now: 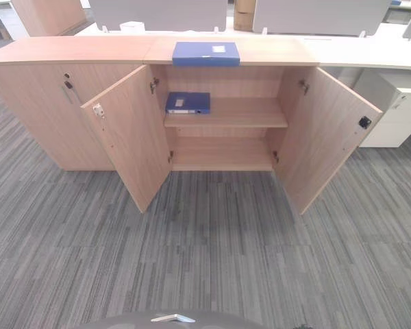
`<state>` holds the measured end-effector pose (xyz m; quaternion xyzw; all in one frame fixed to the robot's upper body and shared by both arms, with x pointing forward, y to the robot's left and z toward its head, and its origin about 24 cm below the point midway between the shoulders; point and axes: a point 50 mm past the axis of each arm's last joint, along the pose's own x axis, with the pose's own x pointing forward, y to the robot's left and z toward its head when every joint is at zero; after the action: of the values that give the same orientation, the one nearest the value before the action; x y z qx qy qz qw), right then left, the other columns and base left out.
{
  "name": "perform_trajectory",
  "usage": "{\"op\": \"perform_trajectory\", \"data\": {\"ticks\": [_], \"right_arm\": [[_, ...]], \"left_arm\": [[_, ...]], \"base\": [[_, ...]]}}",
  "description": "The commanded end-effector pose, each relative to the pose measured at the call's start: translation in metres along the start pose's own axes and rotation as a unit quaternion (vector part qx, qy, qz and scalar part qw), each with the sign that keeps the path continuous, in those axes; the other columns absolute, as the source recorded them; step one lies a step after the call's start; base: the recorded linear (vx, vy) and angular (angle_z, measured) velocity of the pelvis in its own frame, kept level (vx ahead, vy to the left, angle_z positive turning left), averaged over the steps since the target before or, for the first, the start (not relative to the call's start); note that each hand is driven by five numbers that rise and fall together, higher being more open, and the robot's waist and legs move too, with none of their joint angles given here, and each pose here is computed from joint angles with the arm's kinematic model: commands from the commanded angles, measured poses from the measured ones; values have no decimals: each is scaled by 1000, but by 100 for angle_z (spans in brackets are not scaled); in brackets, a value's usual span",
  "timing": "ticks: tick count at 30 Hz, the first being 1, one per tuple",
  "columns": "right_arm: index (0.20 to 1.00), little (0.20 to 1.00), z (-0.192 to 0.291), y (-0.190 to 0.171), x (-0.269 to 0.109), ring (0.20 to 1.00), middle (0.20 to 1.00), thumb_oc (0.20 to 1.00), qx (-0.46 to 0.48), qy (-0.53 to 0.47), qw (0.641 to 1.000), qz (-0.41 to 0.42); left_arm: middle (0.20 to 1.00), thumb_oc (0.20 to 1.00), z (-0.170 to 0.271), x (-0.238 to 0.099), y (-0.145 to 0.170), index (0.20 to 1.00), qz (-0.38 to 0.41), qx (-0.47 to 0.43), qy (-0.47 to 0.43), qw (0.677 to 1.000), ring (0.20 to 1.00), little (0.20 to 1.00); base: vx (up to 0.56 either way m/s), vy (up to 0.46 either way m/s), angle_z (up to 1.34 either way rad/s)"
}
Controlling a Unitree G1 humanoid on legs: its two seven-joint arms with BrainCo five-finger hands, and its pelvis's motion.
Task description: Put the empty folder in the office cabinet
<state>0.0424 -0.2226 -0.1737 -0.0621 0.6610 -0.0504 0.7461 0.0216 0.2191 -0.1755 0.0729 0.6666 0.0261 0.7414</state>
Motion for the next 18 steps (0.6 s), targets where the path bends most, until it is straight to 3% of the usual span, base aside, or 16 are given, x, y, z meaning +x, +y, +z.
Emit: {"op": "perform_trajectory", "data": {"ticks": [1,18], "right_arm": [[1000,1000,10,-14,0,1000,1000,1000,27,-2,999,-21],[1000,1000,10,-13,0,1000,1000,1000,21,-3,1000,-19]], "left_arm": [[1000,1000,13,1,3,1000,5,-9,-6,1000,1000,1000],[1000,1000,11,1,3,1000,5,-12,-2,1000,1000,1000]], "base": [[0,0,0],[0,0,0]]}}
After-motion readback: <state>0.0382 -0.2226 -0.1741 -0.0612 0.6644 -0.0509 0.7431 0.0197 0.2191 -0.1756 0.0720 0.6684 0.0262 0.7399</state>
